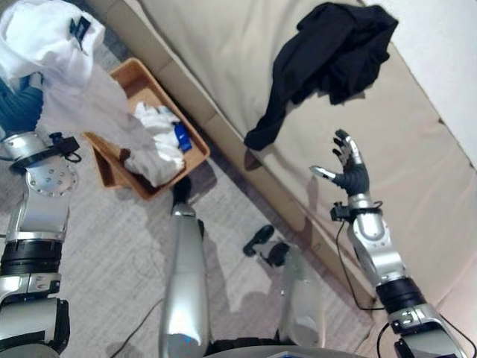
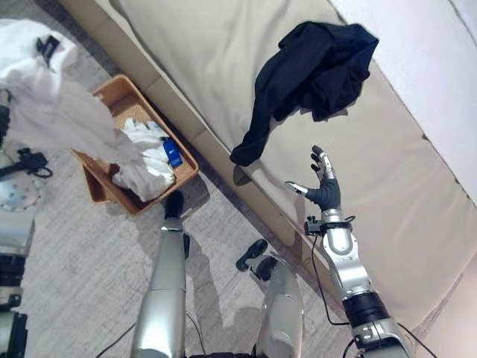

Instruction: Pick up clothes into the bucket

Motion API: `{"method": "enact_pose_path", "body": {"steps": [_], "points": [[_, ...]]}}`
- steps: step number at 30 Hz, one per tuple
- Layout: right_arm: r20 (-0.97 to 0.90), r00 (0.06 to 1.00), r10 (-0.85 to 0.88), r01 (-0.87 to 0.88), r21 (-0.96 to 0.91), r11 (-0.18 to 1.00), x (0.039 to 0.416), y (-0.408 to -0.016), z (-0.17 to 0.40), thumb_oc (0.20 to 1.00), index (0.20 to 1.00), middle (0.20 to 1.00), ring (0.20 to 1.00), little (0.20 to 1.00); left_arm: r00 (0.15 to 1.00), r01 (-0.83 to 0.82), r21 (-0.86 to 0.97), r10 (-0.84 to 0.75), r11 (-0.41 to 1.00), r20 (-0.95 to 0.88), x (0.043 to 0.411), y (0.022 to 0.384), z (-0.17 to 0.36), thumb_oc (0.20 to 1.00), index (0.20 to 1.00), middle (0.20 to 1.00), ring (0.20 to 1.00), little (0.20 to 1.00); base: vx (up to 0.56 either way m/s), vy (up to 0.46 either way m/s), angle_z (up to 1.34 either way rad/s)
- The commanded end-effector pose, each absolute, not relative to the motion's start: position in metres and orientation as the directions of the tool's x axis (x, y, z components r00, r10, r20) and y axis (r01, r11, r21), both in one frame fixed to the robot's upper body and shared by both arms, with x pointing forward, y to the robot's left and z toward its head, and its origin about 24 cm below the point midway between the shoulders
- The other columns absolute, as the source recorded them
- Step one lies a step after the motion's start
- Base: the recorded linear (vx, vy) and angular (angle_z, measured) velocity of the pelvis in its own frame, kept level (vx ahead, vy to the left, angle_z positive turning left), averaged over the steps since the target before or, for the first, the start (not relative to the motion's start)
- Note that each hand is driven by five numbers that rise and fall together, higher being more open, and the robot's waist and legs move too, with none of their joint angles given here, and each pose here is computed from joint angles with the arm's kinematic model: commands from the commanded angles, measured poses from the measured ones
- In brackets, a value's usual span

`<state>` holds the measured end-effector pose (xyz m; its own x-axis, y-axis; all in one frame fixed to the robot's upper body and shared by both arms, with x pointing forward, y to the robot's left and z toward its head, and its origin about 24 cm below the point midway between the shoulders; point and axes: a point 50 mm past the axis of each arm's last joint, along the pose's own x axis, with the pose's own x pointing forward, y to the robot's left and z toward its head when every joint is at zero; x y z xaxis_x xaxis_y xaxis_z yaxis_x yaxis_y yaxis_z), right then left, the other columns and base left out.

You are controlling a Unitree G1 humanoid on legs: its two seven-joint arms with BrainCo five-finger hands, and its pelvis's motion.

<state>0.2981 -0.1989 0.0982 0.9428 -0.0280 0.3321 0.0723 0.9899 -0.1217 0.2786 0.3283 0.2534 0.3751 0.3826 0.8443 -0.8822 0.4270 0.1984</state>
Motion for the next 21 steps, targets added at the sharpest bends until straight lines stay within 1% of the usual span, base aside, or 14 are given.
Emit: {"method": "enact_pose_path", "body": {"steps": [1,5,6,13,17,21], "points": [[0.466,0.884,-0.045,0.083,-0.061,0.995,0.291,-0.204,0.124,1.000,1.000,1.000,1.000,1.000,0.215,-0.904,0.025,0.403,0.427,0.890,0.274,0.330,0.287,0.200,0.200,0.200,0.200,0.200,0.00,0.000,0.00],[0.481,0.875,-0.052,0.089,-0.053,0.995,0.291,-0.205,0.128,1.000,1.000,1.000,1.000,1.000,0.227,-0.903,0.023,0.431,0.430,0.873,0.276,0.333,0.283,0.200,0.200,0.200,0.200,0.200,0.00,0.006,0.01],[0.490,0.870,-0.050,0.086,-0.053,0.995,0.291,-0.204,0.131,1.000,1.000,1.000,1.000,1.000,0.250,-0.903,0.031,0.465,0.429,0.849,0.279,0.338,0.276,0.200,0.200,0.200,0.200,0.200,0.01,0.019,0.06],[0.531,0.846,-0.042,0.079,-0.048,0.996,0.292,-0.203,0.144,1.000,1.000,1.000,1.000,1.000,0.289,-0.892,0.005,0.562,0.451,0.775,0.286,0.353,0.265,0.200,0.200,0.200,0.200,0.200,0.00,0.029,-0.04],[0.554,0.830,-0.055,0.091,-0.039,0.995,0.292,-0.204,0.151,1.000,1.000,1.000,1.000,1.000,0.316,-0.873,-0.020,0.597,0.487,0.738,0.291,0.354,0.258,0.200,0.200,0.200,0.200,0.200,0.00,0.039,-0.07],[0.547,0.836,-0.050,0.087,-0.042,0.995,0.293,-0.202,0.149,1.000,1.000,1.000,1.000,1.000,0.344,-0.862,-0.027,0.625,0.506,0.701,0.297,0.355,0.250,0.200,0.200,0.200,0.200,0.200,-0.01,0.016,0.00]]}}
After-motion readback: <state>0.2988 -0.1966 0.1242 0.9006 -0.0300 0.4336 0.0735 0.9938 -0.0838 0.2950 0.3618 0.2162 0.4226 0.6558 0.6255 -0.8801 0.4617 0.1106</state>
